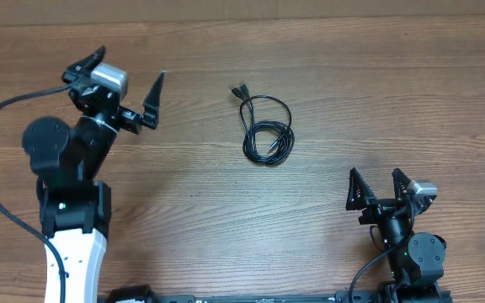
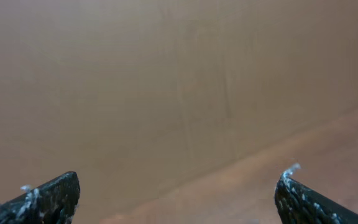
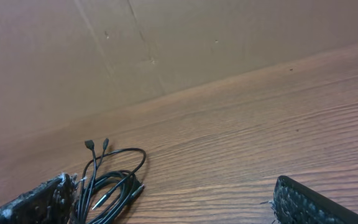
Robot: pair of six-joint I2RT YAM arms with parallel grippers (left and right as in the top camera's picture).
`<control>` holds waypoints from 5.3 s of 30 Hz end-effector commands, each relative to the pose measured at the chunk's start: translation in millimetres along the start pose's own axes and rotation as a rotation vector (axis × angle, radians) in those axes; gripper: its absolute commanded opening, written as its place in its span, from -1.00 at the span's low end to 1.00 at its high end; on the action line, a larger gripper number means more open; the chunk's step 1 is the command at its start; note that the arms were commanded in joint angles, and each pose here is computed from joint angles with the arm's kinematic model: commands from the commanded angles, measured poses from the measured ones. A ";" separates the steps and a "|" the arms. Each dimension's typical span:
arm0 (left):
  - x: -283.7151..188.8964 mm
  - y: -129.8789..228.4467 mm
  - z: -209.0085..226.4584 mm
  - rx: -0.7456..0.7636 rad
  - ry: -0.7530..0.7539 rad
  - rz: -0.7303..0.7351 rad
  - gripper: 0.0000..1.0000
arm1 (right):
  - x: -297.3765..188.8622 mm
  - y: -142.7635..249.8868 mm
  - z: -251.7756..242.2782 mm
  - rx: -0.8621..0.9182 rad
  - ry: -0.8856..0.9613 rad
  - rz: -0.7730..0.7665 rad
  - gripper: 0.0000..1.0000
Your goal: Untangle cables
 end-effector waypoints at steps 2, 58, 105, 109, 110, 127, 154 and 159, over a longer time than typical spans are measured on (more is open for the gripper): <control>13.3 3.1 1.0 -0.028 0.066 0.012 0.99 | 0.6 3.7 4.4 -0.001 -0.057 0.018 1.00; 156.3 75.8 -78.9 -0.179 0.490 0.624 0.99 | 193.7 -85.5 34.5 0.331 -0.209 1.015 0.72; 163.1 179.3 -203.2 0.090 0.741 0.974 0.39 | 181.7 113.0 64.5 0.640 0.189 0.962 -0.58; 155.7 183.2 -198.5 0.218 0.830 0.969 0.15 | 184.8 111.9 68.9 0.655 0.135 0.963 -0.54; 155.2 183.8 -196.8 0.230 0.839 0.966 0.07 | 185.3 111.4 69.2 0.655 0.132 0.959 -0.53; 154.9 194.1 -208.0 0.137 0.979 0.908 0.03 | 191.1 108.2 62.1 0.623 0.194 0.873 -0.57; 175.5 222.9 -243.4 0.008 0.958 0.881 -0.40 | 188.0 110.2 65.8 0.640 0.162 0.920 -0.92; 176.5 227.4 -238.9 0.058 0.897 0.919 -0.61 | 187.2 110.9 65.4 0.639 0.167 0.926 -0.92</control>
Point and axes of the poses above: each gripper's point midway between its finger pads, its own x axis out along the fingers, its own z axis along the line the jaws close on, y = z × x, the point moved 9 cm from there along -x, back along the fingers, and after that the axes turned 2 degrees about x, right-handed, at the moved point
